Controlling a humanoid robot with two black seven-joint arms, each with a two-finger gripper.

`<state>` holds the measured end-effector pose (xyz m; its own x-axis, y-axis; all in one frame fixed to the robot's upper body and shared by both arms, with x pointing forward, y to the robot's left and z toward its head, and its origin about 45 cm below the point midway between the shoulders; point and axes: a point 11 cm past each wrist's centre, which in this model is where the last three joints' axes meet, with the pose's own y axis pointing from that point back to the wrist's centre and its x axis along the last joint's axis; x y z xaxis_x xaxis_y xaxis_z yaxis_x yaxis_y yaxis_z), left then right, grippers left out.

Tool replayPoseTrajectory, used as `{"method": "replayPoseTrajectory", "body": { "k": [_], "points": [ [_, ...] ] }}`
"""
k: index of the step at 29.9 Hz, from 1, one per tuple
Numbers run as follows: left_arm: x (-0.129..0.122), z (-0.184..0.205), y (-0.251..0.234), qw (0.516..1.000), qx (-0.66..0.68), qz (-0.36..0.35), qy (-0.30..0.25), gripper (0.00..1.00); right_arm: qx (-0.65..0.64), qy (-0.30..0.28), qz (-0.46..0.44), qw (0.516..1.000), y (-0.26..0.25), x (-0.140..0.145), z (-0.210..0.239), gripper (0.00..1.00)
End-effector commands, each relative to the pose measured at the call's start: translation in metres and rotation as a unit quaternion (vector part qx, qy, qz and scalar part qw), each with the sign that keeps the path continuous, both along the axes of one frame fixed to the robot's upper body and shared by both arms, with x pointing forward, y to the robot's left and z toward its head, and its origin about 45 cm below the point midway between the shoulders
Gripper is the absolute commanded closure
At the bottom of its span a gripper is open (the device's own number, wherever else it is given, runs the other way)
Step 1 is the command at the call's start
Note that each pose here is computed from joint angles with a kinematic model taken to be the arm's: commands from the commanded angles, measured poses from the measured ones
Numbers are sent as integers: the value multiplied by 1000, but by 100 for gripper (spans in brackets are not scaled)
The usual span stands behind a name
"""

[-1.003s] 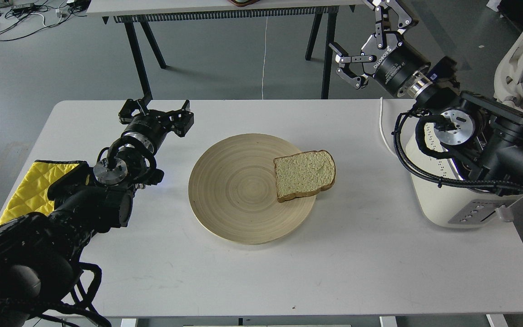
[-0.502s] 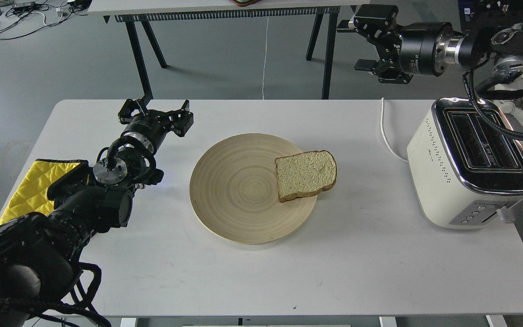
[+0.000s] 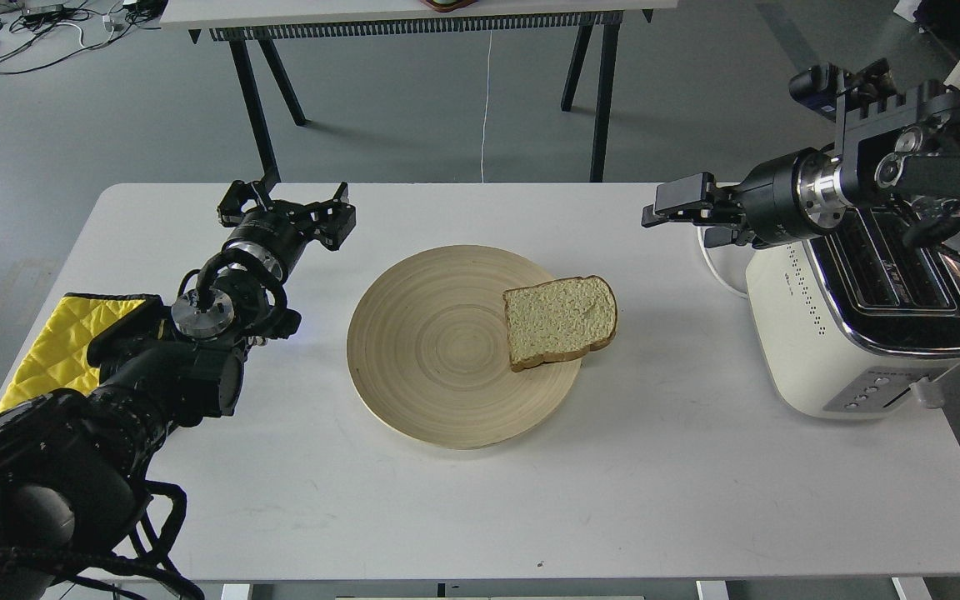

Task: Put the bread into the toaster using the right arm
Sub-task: 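Raise the right gripper over the toaster and swing it toward the bread, then extend the open right gripper to the edge of the bread slice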

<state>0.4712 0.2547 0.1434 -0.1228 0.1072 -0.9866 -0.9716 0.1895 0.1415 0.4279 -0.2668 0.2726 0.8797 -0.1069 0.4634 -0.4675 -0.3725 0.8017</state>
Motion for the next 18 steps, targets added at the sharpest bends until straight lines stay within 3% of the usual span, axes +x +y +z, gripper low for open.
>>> {"method": "replayPoseTrajectory", "body": {
  "k": [1, 18],
  "points": [
    [0, 0, 0, 1000, 0, 0, 0, 0, -33, -2, -7, 999, -5, -5, -27, 2],
    [0, 0, 0, 1000, 0, 0, 0, 0, 34, -17, -26, 999, 30, -24, -90, 8]
  ]
}}
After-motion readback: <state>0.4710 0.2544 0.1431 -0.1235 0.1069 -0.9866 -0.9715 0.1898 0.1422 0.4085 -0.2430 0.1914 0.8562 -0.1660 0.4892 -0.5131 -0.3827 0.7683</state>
